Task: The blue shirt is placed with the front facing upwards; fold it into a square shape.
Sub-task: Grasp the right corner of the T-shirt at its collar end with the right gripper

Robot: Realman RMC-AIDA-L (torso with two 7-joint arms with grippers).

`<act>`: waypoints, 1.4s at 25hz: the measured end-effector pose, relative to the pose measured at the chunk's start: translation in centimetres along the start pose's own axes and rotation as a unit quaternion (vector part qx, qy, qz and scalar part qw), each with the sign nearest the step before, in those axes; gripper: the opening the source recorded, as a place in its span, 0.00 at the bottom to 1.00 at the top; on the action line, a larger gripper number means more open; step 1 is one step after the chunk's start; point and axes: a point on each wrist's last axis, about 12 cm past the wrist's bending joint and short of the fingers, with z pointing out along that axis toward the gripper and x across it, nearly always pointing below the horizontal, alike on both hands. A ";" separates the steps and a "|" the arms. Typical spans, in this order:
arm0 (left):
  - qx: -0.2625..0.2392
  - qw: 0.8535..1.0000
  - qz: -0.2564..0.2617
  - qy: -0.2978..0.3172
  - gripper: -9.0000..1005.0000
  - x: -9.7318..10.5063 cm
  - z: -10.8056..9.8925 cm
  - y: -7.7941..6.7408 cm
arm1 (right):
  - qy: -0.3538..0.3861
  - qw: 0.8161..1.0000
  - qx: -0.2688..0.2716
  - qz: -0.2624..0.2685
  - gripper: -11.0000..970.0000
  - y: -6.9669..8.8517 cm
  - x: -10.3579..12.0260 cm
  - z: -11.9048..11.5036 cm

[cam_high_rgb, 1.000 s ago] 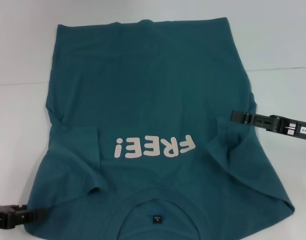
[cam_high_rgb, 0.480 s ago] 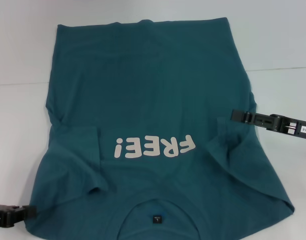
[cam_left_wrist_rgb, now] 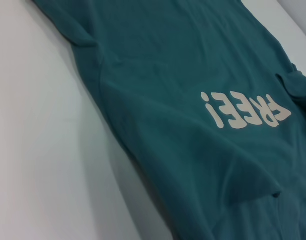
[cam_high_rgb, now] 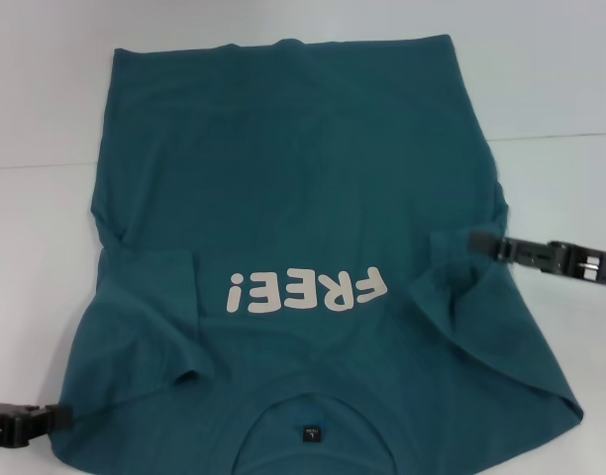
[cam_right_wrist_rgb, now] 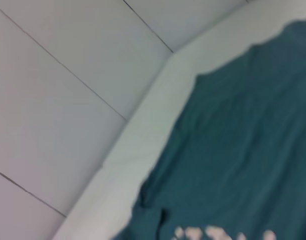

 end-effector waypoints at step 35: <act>0.005 1.000 0.001 -0.006 0.01 -0.6 0.4 -0.2 | 0.044 0.982 0.166 0.076 0.97 -3.6 1.2 -0.5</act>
